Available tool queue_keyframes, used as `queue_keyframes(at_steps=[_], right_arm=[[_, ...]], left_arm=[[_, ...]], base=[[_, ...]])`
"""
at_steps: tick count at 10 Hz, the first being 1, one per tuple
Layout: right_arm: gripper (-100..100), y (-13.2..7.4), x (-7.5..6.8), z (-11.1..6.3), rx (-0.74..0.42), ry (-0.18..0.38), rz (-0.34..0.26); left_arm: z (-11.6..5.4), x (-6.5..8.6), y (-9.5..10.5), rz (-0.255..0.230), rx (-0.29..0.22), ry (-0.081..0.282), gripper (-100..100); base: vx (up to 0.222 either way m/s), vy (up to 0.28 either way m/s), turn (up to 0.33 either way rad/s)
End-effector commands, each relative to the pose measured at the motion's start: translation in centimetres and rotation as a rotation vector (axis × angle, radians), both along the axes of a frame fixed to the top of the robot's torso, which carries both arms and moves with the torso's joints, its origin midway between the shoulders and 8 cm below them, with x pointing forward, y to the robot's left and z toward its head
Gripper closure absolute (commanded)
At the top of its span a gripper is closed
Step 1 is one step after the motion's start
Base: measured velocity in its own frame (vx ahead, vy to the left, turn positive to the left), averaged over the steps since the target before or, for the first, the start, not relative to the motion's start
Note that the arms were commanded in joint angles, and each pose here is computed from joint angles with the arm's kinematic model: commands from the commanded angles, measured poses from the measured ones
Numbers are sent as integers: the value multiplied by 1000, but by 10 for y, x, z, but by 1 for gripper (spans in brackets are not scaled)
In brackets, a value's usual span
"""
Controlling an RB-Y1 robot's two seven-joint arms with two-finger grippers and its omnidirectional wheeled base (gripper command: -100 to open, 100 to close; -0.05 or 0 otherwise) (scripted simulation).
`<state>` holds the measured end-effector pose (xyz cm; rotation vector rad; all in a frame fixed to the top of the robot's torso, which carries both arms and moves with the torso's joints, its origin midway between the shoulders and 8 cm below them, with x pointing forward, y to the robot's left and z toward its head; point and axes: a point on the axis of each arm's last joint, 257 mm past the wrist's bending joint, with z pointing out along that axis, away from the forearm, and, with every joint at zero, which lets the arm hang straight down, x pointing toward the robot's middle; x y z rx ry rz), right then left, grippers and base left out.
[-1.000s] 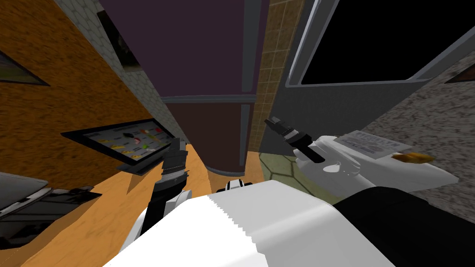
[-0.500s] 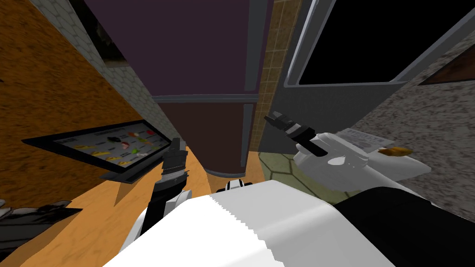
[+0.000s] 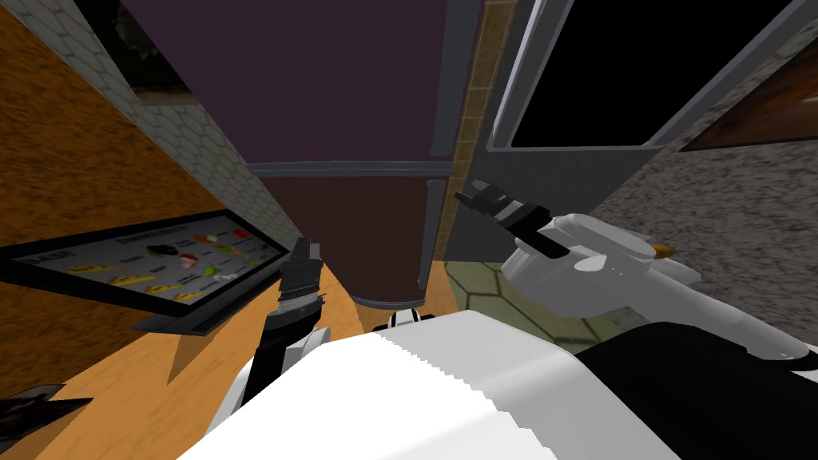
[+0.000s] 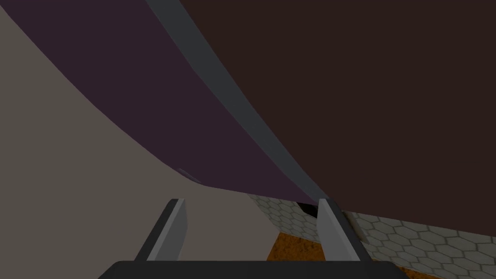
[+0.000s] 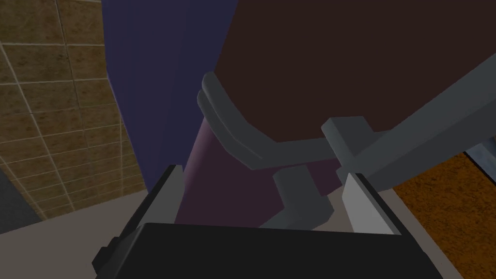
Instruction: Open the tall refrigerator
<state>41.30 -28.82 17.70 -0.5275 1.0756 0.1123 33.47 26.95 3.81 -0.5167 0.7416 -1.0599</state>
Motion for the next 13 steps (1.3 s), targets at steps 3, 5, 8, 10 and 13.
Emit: queue_keyframes(at_steps=[3,5,8,10,13], right_arm=[[-100,9,3,31,-131,-73,-35],[-100,16,3,54,-208,-131,-59],[-100,23,2,64,-254,-157,-65],[-100,32,0,81,-315,-203,-78],[-100,43,-4,100,-380,-256,-92]], left_arm=[[0,0,0,0,0,0,0],[0,0,0,0,0,0,0],[0,0,0,0,0,0,0],[0,0,0,0,0,0,0],[0,0,0,0,0,0,0]], base=[[38,73,-106],[57,134,-176],[25,66,-69],[25,63,-84],[25,107,-99]])
